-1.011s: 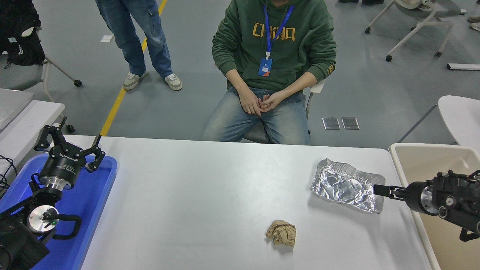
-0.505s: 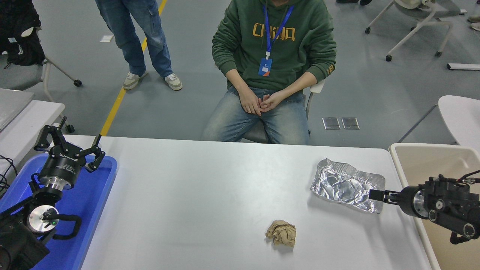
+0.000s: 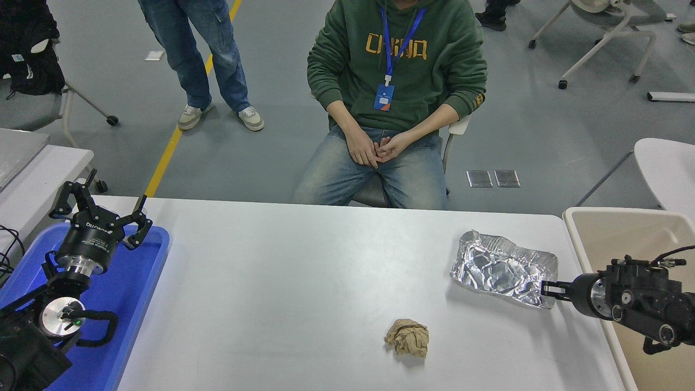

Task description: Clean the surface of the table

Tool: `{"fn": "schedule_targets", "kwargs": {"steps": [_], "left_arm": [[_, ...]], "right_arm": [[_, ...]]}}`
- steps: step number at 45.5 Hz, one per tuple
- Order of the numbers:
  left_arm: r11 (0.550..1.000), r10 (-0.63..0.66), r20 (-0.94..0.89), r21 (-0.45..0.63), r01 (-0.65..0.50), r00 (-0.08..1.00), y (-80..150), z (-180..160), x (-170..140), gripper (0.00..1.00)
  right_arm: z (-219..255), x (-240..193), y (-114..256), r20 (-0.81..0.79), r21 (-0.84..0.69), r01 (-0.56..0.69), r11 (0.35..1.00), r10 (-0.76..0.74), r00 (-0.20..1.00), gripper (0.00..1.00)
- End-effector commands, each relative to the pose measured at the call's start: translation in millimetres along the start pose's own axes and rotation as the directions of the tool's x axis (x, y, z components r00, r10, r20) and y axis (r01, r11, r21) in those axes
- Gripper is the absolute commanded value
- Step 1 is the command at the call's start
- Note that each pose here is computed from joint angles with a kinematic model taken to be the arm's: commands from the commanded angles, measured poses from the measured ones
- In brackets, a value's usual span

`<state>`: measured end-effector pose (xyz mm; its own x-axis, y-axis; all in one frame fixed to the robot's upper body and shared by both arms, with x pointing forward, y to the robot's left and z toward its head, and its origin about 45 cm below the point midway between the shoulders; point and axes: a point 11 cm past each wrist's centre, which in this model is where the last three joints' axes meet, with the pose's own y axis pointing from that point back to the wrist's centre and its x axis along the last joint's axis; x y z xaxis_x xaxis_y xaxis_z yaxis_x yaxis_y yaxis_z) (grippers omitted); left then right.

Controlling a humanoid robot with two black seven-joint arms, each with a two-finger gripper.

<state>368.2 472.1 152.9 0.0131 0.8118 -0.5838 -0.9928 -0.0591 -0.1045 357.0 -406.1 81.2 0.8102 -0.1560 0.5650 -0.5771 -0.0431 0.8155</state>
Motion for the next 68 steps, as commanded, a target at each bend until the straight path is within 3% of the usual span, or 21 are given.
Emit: {"fn": "schedule_targets", "kwargs": {"steps": [1, 17, 27, 39, 55, 68], "left_arm": [[1.0, 0.0, 0.0, 0.0, 0.0, 1.0, 0, 0, 0, 1.0], [1.0, 0.0, 0.0, 0.0, 0.0, 1.0, 0, 0, 0, 1.0], [1.0, 0.0, 0.0, 0.0, 0.0, 1.0, 0, 0, 0, 1.0], [1.0, 0.0, 0.0, 0.0, 0.0, 1.0, 0, 0, 0, 1.0], [1.0, 0.0, 0.0, 0.0, 0.0, 1.0, 0, 0, 0, 1.0], [1.0, 0.0, 0.0, 0.0, 0.0, 1.0, 0, 0, 0, 1.0]], "right_arm": [[-4, 1, 0, 0.061, 0.013, 0.026, 1.0, -0.027, 0.998, 0.0], [5, 16, 10, 0.076, 0.002, 0.015, 1.0, -0.016, 0.997, 0.0], [33, 38, 37, 0.126, -0.023, 0.0, 1.0, 0.003, 0.992, 0.0], [67, 69, 102, 0.171, -0.028, -0.029, 0.999, 0.034, 0.985, 0.0], [112, 121, 220, 0.265, -0.05, -0.083, 0.995, 0.093, 0.96, 0.0], [127, 140, 276, 0.312, -0.048, -0.105, 0.993, 0.115, 0.943, 0.0]]}}
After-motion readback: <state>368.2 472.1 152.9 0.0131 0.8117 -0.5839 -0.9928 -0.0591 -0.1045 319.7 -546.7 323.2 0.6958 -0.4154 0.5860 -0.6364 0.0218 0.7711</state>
